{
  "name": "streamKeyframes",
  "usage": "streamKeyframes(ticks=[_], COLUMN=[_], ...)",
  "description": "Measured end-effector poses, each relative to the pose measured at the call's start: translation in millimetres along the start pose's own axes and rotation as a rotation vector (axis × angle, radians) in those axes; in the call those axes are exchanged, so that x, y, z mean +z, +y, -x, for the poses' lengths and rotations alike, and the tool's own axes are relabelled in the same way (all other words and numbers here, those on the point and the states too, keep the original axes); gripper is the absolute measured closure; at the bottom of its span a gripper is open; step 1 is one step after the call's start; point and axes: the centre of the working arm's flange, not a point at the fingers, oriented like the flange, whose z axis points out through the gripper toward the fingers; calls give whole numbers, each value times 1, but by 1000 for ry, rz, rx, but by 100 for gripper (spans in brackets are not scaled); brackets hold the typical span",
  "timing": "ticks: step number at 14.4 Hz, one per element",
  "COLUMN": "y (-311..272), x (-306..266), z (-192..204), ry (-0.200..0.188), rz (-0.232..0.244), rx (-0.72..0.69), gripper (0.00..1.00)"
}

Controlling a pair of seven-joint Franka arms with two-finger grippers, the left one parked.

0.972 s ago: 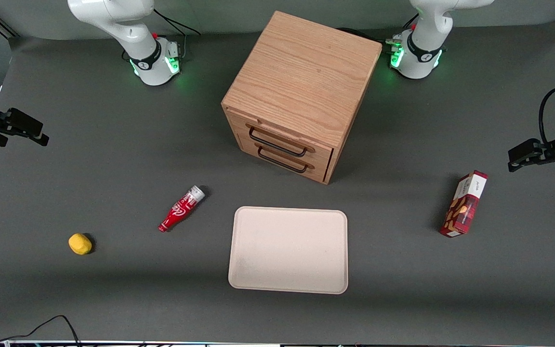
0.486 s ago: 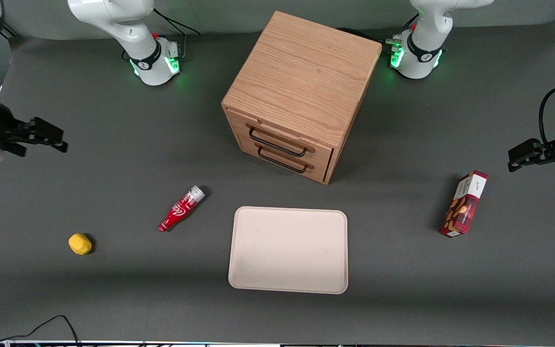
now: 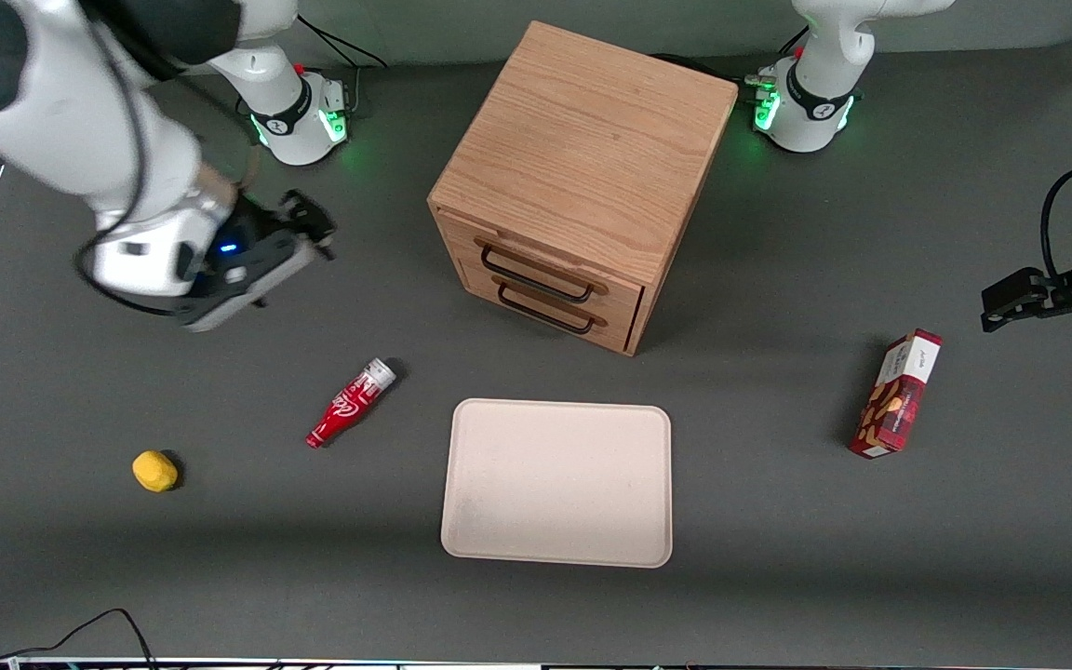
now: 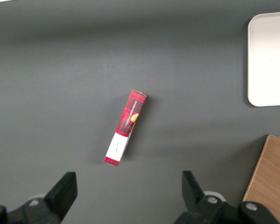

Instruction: Open upper drawer

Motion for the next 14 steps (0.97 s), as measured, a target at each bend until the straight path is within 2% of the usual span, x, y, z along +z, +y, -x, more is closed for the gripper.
streamKeyframes(ticks=[3,5,11,14], y=[-57,-80,-93,-98], x=[36,66,135,160], z=[-32,-50,-90,-98], ry=[-1,-4,41,33], rz=[-23,-57,-163,-203], rx=[-172,-233,-276,-284], gripper=[0,0,0,0])
